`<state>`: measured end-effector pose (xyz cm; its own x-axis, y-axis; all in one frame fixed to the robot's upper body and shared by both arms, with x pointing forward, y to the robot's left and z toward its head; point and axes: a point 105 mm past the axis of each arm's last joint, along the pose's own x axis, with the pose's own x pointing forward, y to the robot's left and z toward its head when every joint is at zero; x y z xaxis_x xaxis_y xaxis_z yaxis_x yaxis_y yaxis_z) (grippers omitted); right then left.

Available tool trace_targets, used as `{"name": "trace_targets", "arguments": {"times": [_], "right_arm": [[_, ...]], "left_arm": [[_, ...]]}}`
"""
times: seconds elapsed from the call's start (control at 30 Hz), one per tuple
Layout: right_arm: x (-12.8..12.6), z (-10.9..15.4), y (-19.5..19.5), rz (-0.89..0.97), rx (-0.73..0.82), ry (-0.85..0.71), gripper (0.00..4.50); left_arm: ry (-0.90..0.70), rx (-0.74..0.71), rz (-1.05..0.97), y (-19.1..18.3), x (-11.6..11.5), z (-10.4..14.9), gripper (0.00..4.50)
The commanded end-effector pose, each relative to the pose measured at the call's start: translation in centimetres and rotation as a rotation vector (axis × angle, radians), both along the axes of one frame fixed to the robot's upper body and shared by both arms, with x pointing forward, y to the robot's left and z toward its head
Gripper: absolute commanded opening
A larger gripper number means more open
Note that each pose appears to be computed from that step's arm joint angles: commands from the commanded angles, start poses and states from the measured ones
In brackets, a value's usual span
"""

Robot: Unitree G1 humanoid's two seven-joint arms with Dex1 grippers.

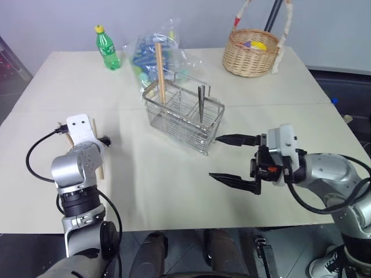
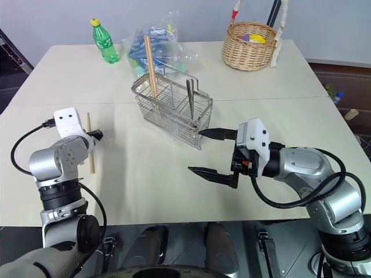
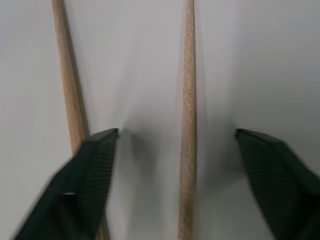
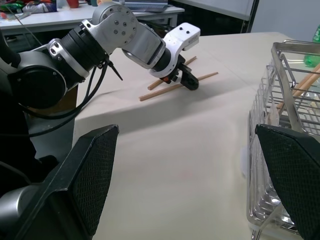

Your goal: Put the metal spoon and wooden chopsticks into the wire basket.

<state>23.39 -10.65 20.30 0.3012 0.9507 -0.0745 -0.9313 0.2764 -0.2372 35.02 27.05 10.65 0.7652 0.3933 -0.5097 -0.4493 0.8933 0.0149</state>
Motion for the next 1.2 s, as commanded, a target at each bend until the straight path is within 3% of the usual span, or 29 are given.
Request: {"name": "trace_targets", "arguments": {"times": [0.03,0.17,0.43,0.6,0.67,0.73,0.93,1.2], "right_arm": [[-0.2,0.8,0.2,0.004,0.013,-0.038,4.50],[-0.2,0.8,0.1,-0.003,0.012,-0.038,4.50],[0.1,1.0,0.2,-0.012,0.013,-0.038,4.50],[0.4,1.0,0.2,-0.024,0.014,-0.041,4.50],[0.5,1.0,0.3,-0.028,0.015,-0.043,4.50],[0.6,1.0,0.4,-0.032,0.019,-0.045,4.50],[0.8,0.9,0.6,-0.048,0.033,-0.055,4.50],[1.0,0.7,0.9,-0.066,0.054,-0.065,4.50]], "left_arm": [[0.019,0.002,0.053,1.2,-0.6,-0.3,2.18],[0.014,0.001,0.050,1.2,-0.6,-0.2,0.09],[-0.023,0.020,0.045,1.8,-0.3,0.7,0.03],[-0.344,0.049,-0.092,1.4,2.5,7.7,0.03],[-0.561,0.081,-0.268,-0.3,3.4,12.7,0.03],[-0.695,0.120,-0.423,-1.9,3.4,15.9,0.03],[-0.940,0.140,-0.764,-5.6,1.8,20.2,0.03],[-1.198,-0.078,-1.015,-8.7,0.1,23.1,0.03]]}}
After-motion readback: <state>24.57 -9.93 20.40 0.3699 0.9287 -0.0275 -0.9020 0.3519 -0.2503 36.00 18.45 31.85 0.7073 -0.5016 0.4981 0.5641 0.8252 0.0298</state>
